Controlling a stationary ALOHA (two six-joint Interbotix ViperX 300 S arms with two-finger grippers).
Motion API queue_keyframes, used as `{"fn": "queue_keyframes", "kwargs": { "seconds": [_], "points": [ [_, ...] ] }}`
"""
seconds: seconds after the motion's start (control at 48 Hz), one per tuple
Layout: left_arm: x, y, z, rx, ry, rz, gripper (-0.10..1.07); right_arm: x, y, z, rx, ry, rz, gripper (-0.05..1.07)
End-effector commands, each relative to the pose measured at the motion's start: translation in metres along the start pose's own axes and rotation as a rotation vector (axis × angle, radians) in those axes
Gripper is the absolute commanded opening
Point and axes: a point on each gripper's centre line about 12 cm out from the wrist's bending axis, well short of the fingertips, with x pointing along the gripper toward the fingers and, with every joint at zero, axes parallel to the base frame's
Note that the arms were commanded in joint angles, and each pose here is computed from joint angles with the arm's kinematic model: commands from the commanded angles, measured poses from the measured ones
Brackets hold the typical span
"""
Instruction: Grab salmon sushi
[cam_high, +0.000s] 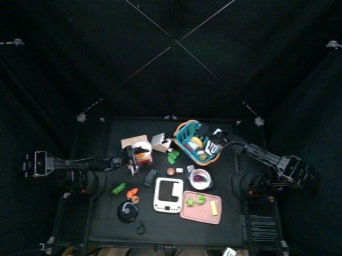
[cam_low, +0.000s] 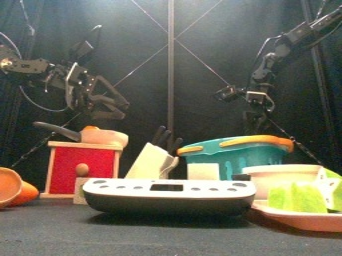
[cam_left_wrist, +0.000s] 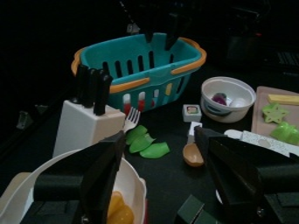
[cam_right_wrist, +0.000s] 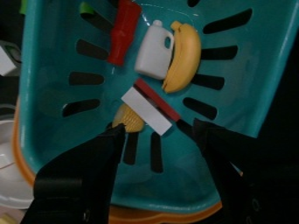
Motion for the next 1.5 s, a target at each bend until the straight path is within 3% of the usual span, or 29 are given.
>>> {"fn": "queue_keyframes", "kwargs": {
  "seconds": [0.0,0.271,0.625,1.021,1.271,1.479],
  "points": [
    [0.001,0.0,0.005,-0.008,-0.016,0.005,0.97,0.0,-0.003,0.005,-0.027,-0.02,-0.02,0.94],
    [0.0,0.003,0.001,-0.008,-0.004,0.015,0.97,0.031,0.01,0.003,-0.096,0.07,-0.001,0.94],
    [-0.001,0.005,0.0,-0.007,-0.002,0.02,0.97,0.051,0.012,0.0,-0.12,0.123,0.005,0.94],
    [-0.001,0.006,-0.001,-0.007,0.002,0.024,0.97,0.07,0.01,-0.002,-0.123,0.125,0.0,0.93],
    [-0.002,0.006,-0.002,-0.007,0.005,0.024,0.97,0.081,0.011,-0.004,-0.124,0.142,0.006,0.81],
    [-0.002,0.006,-0.003,-0.007,0.007,0.026,0.97,0.075,0.01,0.002,-0.114,0.123,0.002,0.68]
  ]
}}
